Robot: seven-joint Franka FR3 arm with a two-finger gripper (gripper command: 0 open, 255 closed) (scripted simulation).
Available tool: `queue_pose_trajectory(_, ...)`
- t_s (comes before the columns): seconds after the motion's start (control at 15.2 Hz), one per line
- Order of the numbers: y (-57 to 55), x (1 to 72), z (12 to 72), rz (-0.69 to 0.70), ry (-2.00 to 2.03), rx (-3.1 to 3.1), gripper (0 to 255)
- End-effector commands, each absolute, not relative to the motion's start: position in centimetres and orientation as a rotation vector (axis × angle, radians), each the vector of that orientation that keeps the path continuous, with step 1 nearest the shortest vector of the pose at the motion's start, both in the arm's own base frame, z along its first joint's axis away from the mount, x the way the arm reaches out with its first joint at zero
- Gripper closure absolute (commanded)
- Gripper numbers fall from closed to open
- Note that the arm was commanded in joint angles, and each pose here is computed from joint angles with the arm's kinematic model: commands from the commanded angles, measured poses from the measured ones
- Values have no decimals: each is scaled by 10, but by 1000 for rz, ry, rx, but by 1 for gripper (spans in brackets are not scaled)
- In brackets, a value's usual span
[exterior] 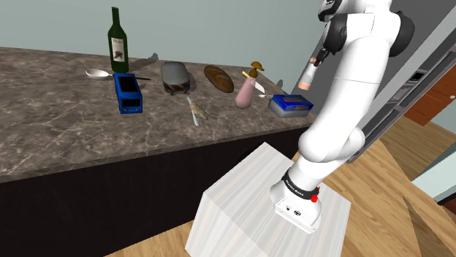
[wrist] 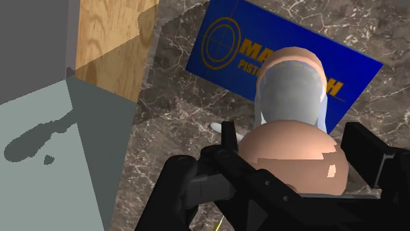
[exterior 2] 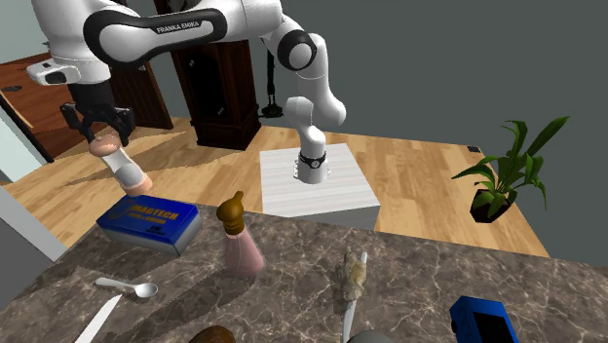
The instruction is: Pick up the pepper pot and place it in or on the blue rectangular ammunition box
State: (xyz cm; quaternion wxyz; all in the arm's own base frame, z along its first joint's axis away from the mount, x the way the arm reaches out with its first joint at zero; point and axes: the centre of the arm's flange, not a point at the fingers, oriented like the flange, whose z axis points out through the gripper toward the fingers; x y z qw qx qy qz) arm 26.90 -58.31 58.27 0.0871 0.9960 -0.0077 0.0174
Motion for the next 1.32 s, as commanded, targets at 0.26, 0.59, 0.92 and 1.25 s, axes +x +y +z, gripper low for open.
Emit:
queue_pose_trajectory(0.26, -582, 269, 550, 52, -22, 2966, 255)
queue_pose_trajectory(0.59, -582, 269, 524, 52, -22, 2966, 255)
queue_pose_trajectory(0.92, -582, 269, 497, 52, -22, 2966, 255)
queue_pose_trajectory(1.25, -582, 269, 494, 52, -22, 2966, 255)
